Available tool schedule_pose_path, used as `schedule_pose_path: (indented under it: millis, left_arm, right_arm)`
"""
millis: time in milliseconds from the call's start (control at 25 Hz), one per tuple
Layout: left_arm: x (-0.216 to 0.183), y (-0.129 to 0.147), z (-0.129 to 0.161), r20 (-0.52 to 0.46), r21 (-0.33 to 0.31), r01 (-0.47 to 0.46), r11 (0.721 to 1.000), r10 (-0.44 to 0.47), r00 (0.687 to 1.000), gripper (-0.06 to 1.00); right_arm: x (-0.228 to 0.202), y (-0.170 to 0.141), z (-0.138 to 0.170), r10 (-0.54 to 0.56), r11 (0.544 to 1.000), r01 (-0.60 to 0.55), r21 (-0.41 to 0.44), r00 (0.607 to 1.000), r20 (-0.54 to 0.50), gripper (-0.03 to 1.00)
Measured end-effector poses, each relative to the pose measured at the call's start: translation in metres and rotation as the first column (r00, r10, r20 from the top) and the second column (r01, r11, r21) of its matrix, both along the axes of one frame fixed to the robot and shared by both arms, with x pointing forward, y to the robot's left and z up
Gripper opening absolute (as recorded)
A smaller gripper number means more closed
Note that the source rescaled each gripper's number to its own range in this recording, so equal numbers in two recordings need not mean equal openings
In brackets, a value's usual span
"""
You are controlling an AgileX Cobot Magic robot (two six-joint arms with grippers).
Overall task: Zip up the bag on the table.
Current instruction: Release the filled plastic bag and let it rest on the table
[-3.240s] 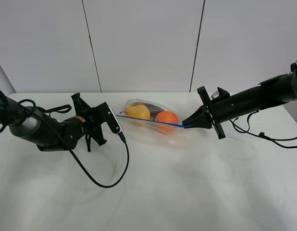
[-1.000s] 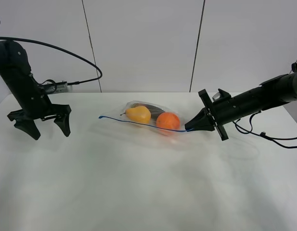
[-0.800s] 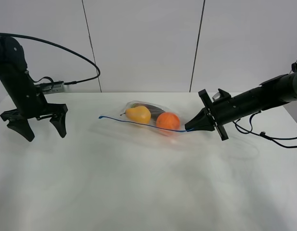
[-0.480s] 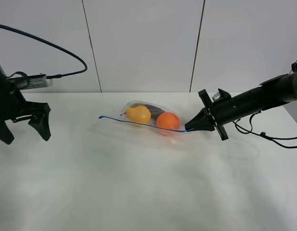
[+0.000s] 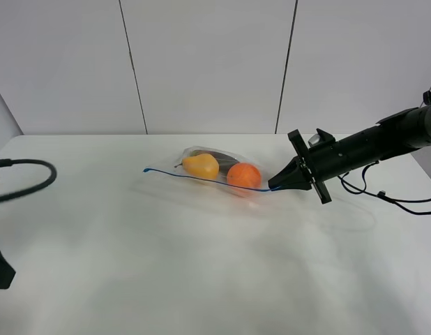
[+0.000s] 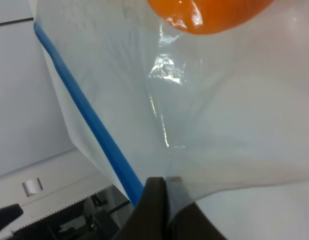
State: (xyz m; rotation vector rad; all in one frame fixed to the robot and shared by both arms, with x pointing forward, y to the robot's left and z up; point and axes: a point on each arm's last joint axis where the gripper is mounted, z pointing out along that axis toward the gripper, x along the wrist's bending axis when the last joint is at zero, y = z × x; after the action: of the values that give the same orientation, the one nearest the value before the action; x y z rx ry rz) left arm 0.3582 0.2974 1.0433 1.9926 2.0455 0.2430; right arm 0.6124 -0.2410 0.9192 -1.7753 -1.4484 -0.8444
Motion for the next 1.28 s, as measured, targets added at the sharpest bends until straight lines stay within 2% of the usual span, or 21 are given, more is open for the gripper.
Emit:
schedule_pose_path:
  millis: [160,320,480,640,720,760,800,920,1000,1080,1160,1280]
  left_arm:
    - [-0.035,0.001,-0.008,0.153,0.028,-0.004,1.0,0.0,0.988,1.0]
    - [-0.06,0.002,-0.004,0.325,0.044,-0.014,0.999,-0.001,0.946,1.0]
    - [-0.082,0.001,0.004,0.473,0.045,-0.021,0.999,-0.003,0.881,1.0]
    - [-0.106,0.001,0.008,0.61,0.047,-0.029,0.998,-0.005,0.793,1.0]
    - [-0.118,0.0,0.008,0.668,0.046,-0.032,0.998,-0.007,0.744,1.0]
    - [-0.123,0.0,0.008,0.691,0.046,-0.034,0.998,-0.007,0.723,1.0]
    - [-0.124,0.0,0.008,0.698,0.046,-0.034,0.998,-0.008,0.716,1.0]
    - [-0.126,0.0,0.008,0.702,0.046,-0.035,0.998,-0.008,0.712,1.0]
    - [-0.126,0.0,0.008,0.702,0.046,-0.035,0.998,-0.008,0.712,1.0]
    - [-0.126,0.0,0.008,0.702,0.046,-0.035,0.998,-0.008,0.712,1.0]
    - [-0.126,0.0,0.008,0.702,0.046,-0.035,0.998,-0.008,0.712,1.0]
    - [-0.126,0.0,0.008,0.702,0.046,-0.035,0.998,-0.008,0.712,1.0]
  right_arm:
    - [0.0,0.0,0.0,0.0,1.0,0.0,0.0,1.0,0.0,0.0]
    - [0.0,0.0,0.0,0.0,1.0,0.0,0.0,1.0,0.0,0.0]
    - [0.0,0.0,0.0,0.001,1.0,-0.001,0.0,1.0,0.001,0.0]
    - [0.0,0.0,0.0,0.001,1.0,-0.001,0.0,1.0,0.002,0.02]
    - [0.0,0.0,0.0,0.002,1.0,-0.002,0.001,1.0,0.001,0.1]
    - [0.0,0.0,0.0,0.004,1.0,-0.004,0.002,1.0,0.001,0.17]
    - [0.0,0.0,0.0,0.004,1.0,-0.004,0.003,1.0,0.0,0.25]
    - [0.001,0.0,0.003,0.032,0.999,-0.032,-0.009,0.999,0.01,0.61]
    - [0.007,-0.002,0.01,0.059,0.997,-0.058,-0.047,0.998,0.029,0.82]
    - [0.012,-0.006,0.017,0.097,0.99,-0.093,-0.107,0.995,0.032,0.91]
    - [0.018,-0.013,0.026,0.142,0.967,-0.131,-0.218,0.989,0.039,0.94]
    - [0.027,-0.028,0.046,0.192,0.895,-0.151,-0.42,0.98,0.057,0.96]
